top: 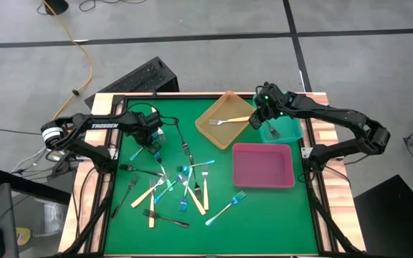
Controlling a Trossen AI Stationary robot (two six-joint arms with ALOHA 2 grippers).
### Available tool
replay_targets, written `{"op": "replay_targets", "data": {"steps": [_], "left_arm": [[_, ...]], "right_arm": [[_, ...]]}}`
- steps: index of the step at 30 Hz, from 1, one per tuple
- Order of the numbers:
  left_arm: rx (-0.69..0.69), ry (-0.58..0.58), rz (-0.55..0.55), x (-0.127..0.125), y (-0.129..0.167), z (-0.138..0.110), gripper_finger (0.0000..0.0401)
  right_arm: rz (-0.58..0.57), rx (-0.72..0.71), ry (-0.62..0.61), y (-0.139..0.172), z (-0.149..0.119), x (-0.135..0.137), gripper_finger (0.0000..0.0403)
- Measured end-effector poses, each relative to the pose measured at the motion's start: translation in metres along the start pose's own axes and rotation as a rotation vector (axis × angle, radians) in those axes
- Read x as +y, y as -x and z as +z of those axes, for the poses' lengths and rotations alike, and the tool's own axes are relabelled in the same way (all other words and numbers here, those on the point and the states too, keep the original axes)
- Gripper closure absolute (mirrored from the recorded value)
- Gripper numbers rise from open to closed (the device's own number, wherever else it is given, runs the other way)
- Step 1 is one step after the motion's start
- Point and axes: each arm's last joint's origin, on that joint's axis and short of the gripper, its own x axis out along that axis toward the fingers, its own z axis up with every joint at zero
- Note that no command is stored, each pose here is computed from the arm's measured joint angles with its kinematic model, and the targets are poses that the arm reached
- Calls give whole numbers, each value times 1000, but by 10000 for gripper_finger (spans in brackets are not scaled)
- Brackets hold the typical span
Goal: Sort silverware by color (type)
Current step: Put the blue fork into the pink bin
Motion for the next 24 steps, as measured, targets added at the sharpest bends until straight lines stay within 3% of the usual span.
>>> {"op": "replay_targets", "data": {"steps": [6,12,16,24], "left_arm": [[-101,-8,10,-5,17,13,400],[-210,-12,-63,-5,44,16,401],[-348,9,-110,-4,64,16,401],[-800,24,-282,-7,118,15,401]], "right_arm": [[4,-11,1,0,1,0,259],[8,-23,0,0,2,1,259],[17,-46,6,0,4,3,259],[121,-279,62,6,23,31,259]]}}
